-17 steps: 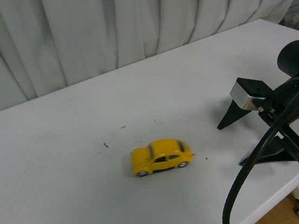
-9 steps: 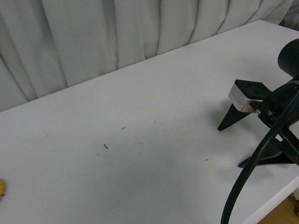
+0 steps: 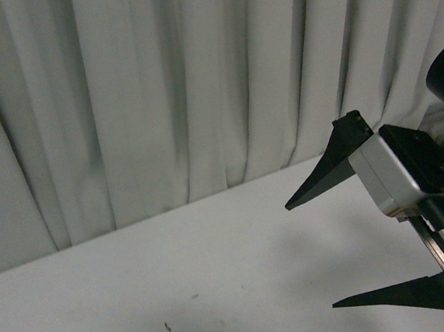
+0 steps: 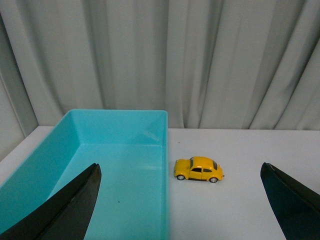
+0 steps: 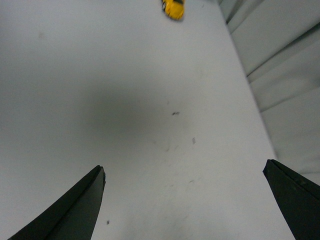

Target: Wind up and store yellow beetle toy

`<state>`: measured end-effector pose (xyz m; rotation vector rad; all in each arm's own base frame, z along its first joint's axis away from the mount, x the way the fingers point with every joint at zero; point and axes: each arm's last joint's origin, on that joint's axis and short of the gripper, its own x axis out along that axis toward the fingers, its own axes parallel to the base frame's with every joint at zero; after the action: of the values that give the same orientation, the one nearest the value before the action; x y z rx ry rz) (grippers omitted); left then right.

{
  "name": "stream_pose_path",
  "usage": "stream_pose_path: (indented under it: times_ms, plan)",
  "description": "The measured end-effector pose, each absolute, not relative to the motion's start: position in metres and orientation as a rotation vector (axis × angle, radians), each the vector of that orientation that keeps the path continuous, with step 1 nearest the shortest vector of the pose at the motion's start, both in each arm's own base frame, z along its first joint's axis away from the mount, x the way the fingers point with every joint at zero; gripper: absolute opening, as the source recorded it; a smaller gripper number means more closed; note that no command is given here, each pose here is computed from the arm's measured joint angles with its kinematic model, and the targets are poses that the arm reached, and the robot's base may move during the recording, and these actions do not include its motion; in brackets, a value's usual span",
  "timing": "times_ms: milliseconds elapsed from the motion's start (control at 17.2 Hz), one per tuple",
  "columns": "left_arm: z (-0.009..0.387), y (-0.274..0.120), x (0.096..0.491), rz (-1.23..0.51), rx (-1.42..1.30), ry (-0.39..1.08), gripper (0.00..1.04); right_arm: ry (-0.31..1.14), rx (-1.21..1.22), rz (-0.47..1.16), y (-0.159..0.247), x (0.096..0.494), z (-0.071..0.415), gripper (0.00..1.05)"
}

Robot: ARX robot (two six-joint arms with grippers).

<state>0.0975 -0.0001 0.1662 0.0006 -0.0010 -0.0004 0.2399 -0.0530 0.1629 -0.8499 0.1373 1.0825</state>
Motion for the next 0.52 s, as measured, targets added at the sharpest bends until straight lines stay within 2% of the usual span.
stream_pose_path:
  times_ms: [116, 349, 407, 466, 524]
  plan:
    - [0.166, 0.000, 0.097, 0.000, 0.001, -0.001, 0.98, -0.006, -0.876, 1.064, -0.039, 0.222, 0.202, 0.98]
    - [0.166, 0.000, 0.097, -0.001, 0.000, -0.001, 0.98, -0.178, -0.911, 1.100, -0.012, 0.179, 0.235, 0.98]
    - [0.166, 0.000, 0.097, 0.001, 0.000, -0.002, 0.98, -0.176, -1.042, 0.966, -0.002, 0.177, 0.235, 0.92]
    - [0.166, 0.000, 0.097, -0.003, 0.001, -0.001, 0.98, -0.107, -1.050, 0.728, 0.012, 0.160, 0.224, 0.81]
    - [0.166, 0.000, 0.097, 0.000, 0.000, -0.001, 0.98, -0.071, -0.957, 0.585, 0.016, 0.151, 0.216, 0.74]
